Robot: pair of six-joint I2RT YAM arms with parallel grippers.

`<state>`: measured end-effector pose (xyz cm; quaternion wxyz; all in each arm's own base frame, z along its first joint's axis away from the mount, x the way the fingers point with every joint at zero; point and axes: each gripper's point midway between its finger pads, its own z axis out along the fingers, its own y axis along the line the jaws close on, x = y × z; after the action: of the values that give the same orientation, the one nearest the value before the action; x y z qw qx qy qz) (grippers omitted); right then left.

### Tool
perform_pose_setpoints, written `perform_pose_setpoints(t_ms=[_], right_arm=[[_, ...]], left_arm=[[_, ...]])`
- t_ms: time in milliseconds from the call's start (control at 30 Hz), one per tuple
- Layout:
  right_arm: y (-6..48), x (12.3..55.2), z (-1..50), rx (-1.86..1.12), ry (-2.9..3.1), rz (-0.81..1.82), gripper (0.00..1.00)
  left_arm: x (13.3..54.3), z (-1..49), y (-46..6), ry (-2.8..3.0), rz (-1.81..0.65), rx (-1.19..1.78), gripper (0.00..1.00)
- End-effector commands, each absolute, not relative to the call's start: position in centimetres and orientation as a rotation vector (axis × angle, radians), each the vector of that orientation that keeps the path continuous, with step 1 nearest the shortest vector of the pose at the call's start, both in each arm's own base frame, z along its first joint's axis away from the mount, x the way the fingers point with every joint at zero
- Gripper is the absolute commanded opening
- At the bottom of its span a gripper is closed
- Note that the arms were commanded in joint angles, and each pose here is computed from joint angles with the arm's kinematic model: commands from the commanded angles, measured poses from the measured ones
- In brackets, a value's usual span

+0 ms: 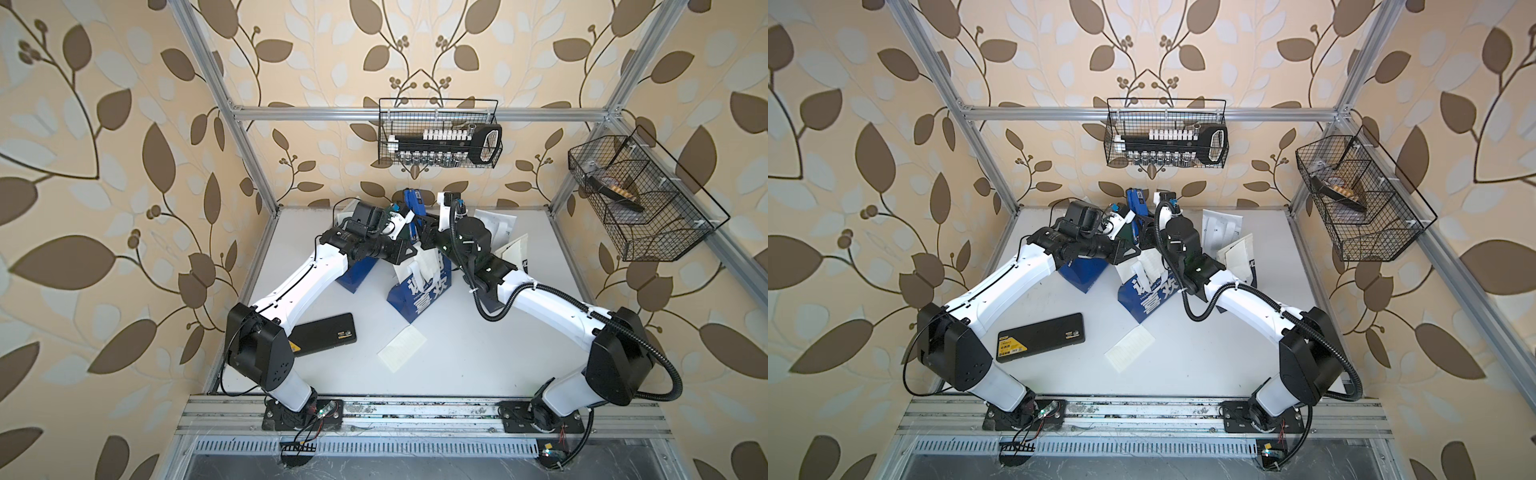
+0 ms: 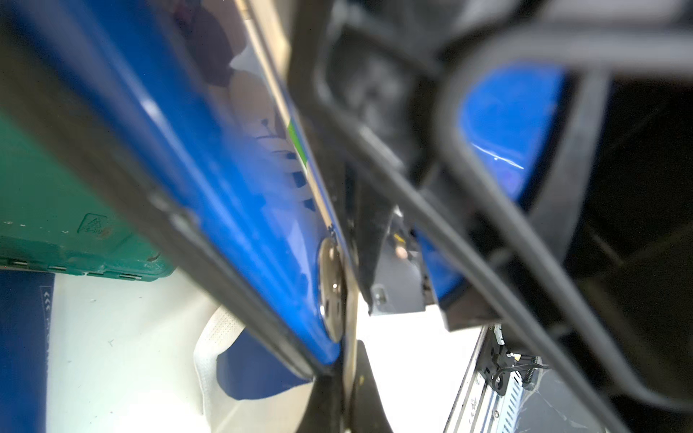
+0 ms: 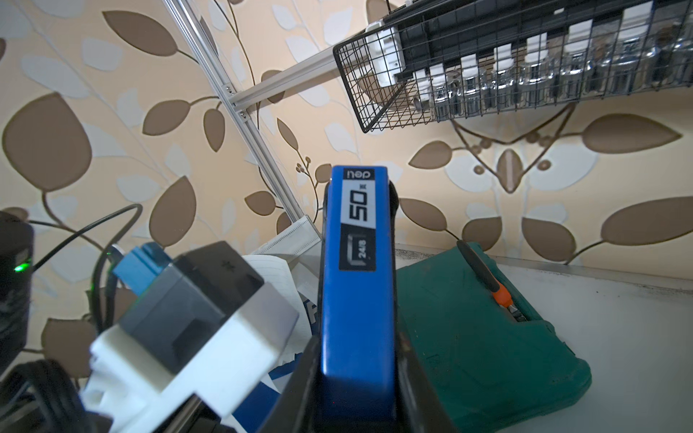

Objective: Staple the receipts to the bags
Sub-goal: Place the stapler in the takeout bag.

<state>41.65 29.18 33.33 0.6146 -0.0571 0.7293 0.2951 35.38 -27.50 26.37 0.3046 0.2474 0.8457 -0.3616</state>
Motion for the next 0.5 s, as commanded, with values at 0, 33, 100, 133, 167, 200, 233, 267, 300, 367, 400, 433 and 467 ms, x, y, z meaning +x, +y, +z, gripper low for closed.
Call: perform_pose_setpoints(t_ms=[0,33,100,133,167,200,233,267,300,367,400,433,467], right_arm=[[28.9,40.3,36.8,-0.151,1.571,0.680,0.00],[28.9,40.2,37.0,-0.159,1.567,0.675,0.00],[28.9,40.0,37.1,-0.167,1.563,0.657,0.00],[28.9,39.9,37.0,-0.170,1.564,0.652,0.00],[28.9,39.9,36.9,-0.169,1.566,0.646,0.00],[28.8,39.8,36.8,-0.170,1.569,0.643,0.00],[28.8,39.8,36.6,-0.173,1.571,0.640,0.00],[28.8,39.7,36.4,-0.175,1.575,0.635,0.00],[28.7,39.7,36.2,-0.176,1.577,0.634,0.00],[28.5,39.6,35.7,-0.176,1.586,0.623,0.00],[28.4,39.5,35.4,-0.177,1.592,0.621,0.00],[28.3,39.4,35.1,-0.176,1.599,0.617,0.00],[28.2,39.3,34.7,-0.177,1.605,0.617,0.00]], left_arm=[[36.1,30.8,-28.1,2.104,-0.990,0.646,0.00],[36.2,30.7,-28.1,2.106,-0.987,0.647,0.00],[36.3,30.5,-28.0,2.121,-0.979,0.637,0.00],[36.3,30.4,-28.0,2.123,-0.979,0.636,0.00],[36.4,30.4,-28.1,2.121,-0.980,0.634,0.00],[36.4,30.6,-28.1,2.117,-0.982,0.630,0.00],[36.4,30.6,-28.1,2.115,-0.986,0.628,0.00],[36.4,30.7,-28.1,2.112,-0.989,0.627,0.00],[36.4,30.9,-28.1,2.107,-0.994,0.624,0.00],[36.3,31.2,-28.1,2.096,-1.005,0.622,0.00],[36.3,31.4,-28.0,2.087,-1.009,0.620,0.00],[36.3,31.6,-28.0,2.077,-1.016,0.621,0.00],[36.2,31.7,-28.0,2.068,-1.021,0.622,0.00]])
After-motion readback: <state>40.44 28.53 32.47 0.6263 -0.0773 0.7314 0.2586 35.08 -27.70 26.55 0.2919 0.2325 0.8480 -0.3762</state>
